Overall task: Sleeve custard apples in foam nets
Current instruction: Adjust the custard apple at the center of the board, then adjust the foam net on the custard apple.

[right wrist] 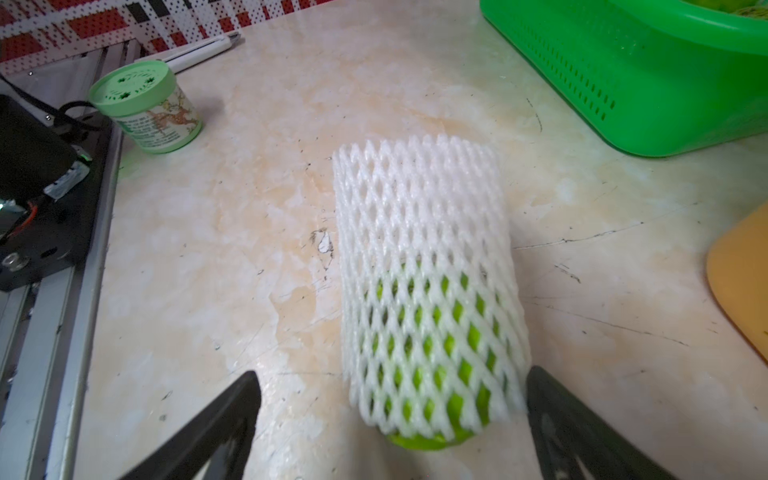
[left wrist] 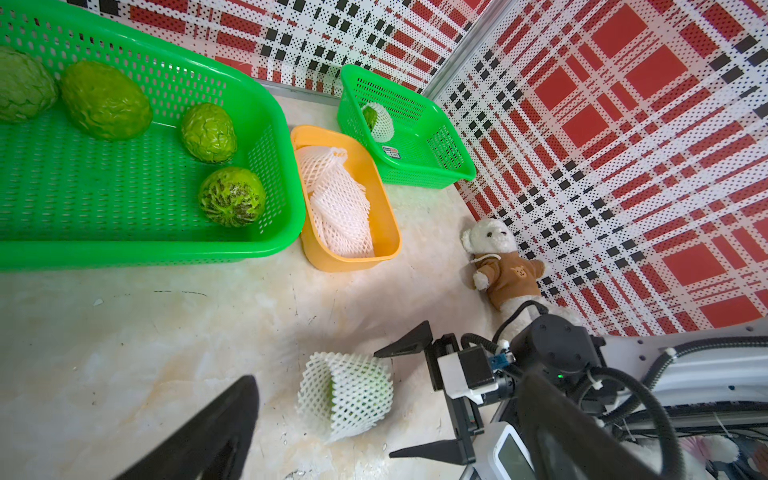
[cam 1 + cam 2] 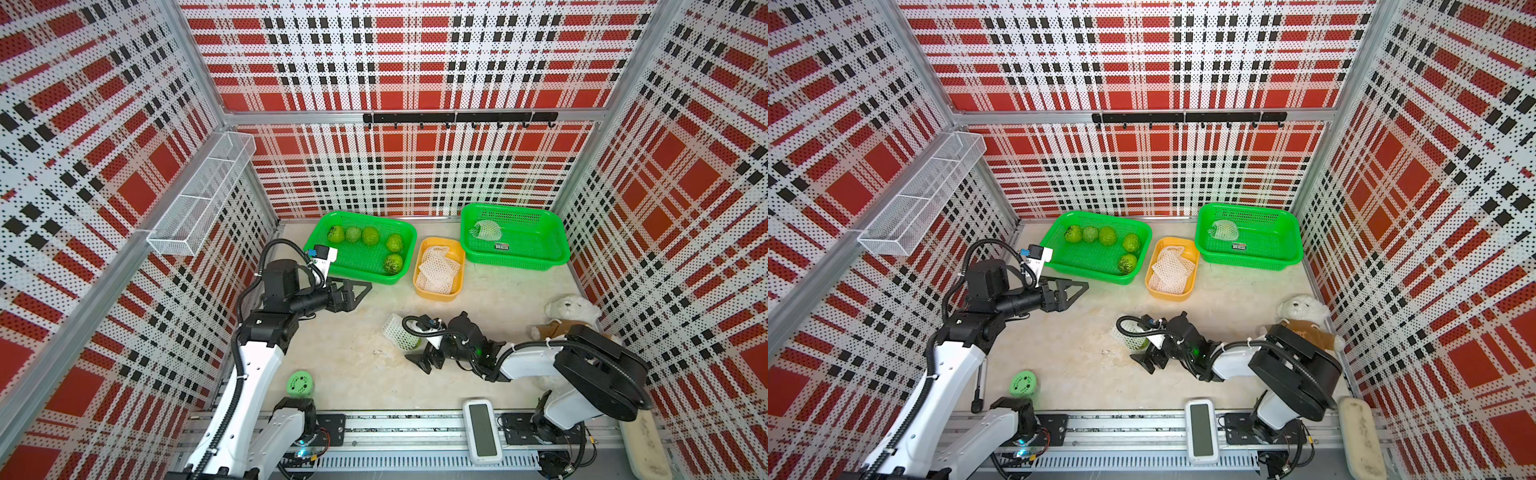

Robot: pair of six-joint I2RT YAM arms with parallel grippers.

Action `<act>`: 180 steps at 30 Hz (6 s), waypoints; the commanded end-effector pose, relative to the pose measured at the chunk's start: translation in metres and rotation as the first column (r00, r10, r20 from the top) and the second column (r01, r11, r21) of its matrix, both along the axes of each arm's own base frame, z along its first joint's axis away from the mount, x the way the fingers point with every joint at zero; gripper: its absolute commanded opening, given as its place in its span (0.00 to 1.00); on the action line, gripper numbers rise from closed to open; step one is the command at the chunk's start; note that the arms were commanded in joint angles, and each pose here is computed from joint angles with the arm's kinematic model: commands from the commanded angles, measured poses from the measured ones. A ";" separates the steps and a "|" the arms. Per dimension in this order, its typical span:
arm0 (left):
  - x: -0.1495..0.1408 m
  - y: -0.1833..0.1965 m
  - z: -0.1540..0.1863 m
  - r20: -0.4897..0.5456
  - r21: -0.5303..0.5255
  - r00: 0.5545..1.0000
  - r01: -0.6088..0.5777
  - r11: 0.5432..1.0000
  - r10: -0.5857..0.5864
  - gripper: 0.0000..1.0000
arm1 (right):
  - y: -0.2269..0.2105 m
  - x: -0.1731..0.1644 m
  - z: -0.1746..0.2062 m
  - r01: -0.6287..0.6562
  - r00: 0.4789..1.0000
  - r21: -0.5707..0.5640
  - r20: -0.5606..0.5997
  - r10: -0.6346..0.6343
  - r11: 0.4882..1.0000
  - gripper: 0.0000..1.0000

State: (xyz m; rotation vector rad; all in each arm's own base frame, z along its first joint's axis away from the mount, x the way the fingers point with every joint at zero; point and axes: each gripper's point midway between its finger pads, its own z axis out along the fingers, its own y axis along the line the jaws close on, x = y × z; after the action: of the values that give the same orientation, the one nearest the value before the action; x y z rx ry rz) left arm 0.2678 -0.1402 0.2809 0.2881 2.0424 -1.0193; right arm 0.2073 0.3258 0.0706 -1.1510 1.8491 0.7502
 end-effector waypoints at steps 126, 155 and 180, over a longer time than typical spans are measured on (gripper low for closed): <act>0.048 -0.049 -0.168 -0.355 0.372 0.911 -0.069 0.926 0.210 0.58 | -0.025 0.005 0.043 0.202 0.920 0.001 -0.345 -0.189 0.979 1.00; -0.011 -0.097 -0.173 -0.313 0.444 0.947 0.078 0.893 0.073 0.04 | -0.028 0.013 0.052 0.104 0.918 0.170 -0.394 -0.029 0.980 1.00; -0.027 -0.115 -0.169 -0.148 0.325 0.986 0.122 0.938 -0.077 0.28 | 0.008 0.021 0.022 -0.041 0.997 0.209 -0.048 0.052 0.977 1.00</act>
State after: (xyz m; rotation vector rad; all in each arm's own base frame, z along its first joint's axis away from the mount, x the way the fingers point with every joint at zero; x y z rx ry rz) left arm 0.2396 -0.2471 0.1051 0.4860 2.3794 -0.7319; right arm 0.2201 0.3258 0.0832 -1.0309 1.8227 1.0195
